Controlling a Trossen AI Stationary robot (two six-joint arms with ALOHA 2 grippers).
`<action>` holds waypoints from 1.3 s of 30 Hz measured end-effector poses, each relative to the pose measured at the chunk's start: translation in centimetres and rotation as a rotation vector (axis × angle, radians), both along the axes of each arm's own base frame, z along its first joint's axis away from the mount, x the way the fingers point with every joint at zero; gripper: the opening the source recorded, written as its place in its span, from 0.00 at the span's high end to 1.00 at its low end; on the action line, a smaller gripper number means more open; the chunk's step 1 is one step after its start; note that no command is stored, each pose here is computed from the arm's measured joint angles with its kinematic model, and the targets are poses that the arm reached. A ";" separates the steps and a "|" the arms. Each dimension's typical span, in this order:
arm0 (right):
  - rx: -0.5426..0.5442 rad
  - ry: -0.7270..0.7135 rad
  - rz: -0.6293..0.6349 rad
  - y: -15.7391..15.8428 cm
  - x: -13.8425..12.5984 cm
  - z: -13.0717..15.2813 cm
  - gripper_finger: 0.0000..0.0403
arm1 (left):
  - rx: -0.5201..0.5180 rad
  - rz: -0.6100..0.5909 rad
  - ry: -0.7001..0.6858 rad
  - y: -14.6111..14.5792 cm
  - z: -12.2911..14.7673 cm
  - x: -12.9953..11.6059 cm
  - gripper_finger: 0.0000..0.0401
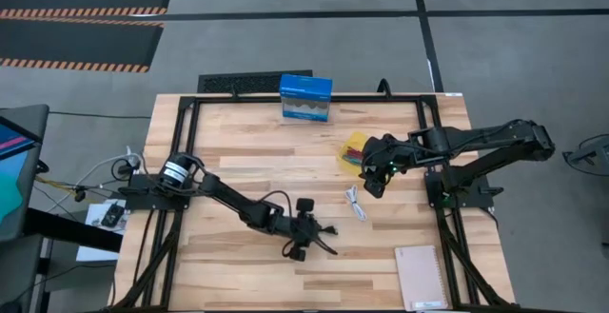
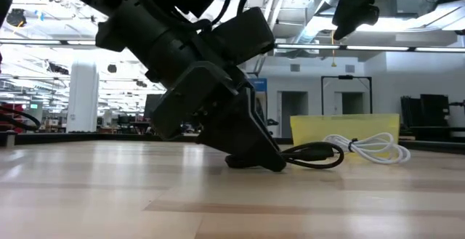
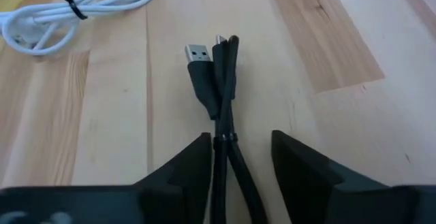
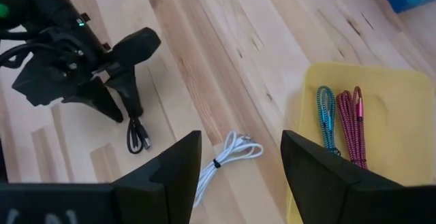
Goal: Pick and place USB-C Cables
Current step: Put the black charger cable into the yellow bin
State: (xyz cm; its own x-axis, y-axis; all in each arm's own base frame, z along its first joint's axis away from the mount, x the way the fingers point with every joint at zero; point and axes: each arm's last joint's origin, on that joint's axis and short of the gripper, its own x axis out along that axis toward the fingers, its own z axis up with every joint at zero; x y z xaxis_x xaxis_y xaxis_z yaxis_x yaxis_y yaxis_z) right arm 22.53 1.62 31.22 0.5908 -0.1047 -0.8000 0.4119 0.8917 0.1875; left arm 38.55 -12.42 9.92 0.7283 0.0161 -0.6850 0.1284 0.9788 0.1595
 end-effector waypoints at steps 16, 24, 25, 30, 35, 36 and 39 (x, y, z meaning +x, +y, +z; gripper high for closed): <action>-0.005 0.000 0.000 0.0 0.0 0.0 0.45 | 0.034 0.103 0.040 0.9 0.6 -0.6 0.99; -0.009 0.003 0.006 0.0 0.0 0.0 0.45 | 0.136 0.136 0.084 4.5 7.0 -2.4 0.99; -0.010 0.004 0.006 0.0 0.0 0.0 0.45 | 0.151 0.142 0.107 5.2 7.6 -3.0 0.99; -0.010 0.011 0.006 0.0 0.0 -0.3 0.45 | 0.135 0.241 0.100 8.7 9.1 -8.0 0.99; -0.012 0.047 0.000 0.0 -0.2 -1.8 0.45 | 0.012 0.360 -0.040 10.7 8.5 -14.8 0.99; -0.012 0.042 0.001 0.0 -0.1 -2.1 0.45 | -0.017 0.374 -0.102 10.9 8.6 -15.8 0.99; -0.020 -0.024 0.019 0.1 0.5 -3.1 0.45 | -0.086 0.387 -0.274 11.3 8.7 -18.4 0.99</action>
State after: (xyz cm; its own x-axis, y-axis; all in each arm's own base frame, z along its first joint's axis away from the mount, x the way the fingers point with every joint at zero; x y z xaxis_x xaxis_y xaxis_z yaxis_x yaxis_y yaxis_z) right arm 23.07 1.75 28.13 0.6122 -0.1093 -0.7831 0.3902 0.9032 0.1790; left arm 20.19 -1.17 18.61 0.8341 0.2734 -0.4791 -0.2835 0.9575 0.0530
